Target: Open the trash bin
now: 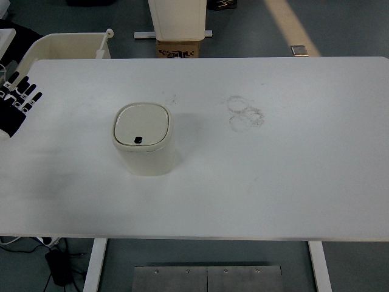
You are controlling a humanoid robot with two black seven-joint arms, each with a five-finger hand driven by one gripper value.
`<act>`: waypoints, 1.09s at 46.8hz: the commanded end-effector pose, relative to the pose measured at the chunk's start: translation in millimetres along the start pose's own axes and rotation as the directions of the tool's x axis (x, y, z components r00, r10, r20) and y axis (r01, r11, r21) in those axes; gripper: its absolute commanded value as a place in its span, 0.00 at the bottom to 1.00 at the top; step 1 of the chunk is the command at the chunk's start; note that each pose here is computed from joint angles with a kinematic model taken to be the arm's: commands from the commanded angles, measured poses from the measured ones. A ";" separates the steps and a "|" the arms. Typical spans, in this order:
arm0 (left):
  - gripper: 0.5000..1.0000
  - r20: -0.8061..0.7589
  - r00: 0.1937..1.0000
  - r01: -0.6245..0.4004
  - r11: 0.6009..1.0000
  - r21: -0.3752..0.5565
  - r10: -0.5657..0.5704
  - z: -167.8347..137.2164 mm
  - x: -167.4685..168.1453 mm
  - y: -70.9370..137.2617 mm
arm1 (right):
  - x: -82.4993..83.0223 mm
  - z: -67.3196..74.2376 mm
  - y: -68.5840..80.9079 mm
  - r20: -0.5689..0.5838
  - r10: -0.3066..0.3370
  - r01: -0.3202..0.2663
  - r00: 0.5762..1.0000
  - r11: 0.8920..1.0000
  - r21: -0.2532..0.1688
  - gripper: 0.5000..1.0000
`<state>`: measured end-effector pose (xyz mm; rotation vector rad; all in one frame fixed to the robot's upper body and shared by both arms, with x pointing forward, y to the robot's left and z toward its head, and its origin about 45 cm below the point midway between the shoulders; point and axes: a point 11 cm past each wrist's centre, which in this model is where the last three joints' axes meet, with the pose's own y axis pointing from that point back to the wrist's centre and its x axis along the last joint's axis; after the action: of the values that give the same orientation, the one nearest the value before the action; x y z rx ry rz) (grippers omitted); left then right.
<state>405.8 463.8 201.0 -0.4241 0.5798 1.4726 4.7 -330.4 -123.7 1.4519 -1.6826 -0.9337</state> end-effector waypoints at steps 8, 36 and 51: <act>1.00 -0.010 1.000 0.003 1.000 0.007 -0.003 -5.7 -1.1 -0.3 | 0.0 0.0 0.0 0.000 0.000 0.000 1.000 1.000 0.000 0.98; 1.00 0.003 1.000 -0.008 1.000 0.005 0.008 -1.3 1.0 0.3 | -0.1 0.0 0.0 -0.001 -0.001 0.001 1.000 1.000 0.000 0.98; 1.00 0.012 1.000 -0.013 1.000 -0.002 0.013 4.9 2.9 1.5 | -0.2 -0.8 -0.4 -0.001 -0.001 0.001 1.000 1.000 0.001 0.98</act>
<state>405.1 467.2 202.3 -0.4142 0.5762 1.4832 5.6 -330.2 -123.7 1.4543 -1.6816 -0.9323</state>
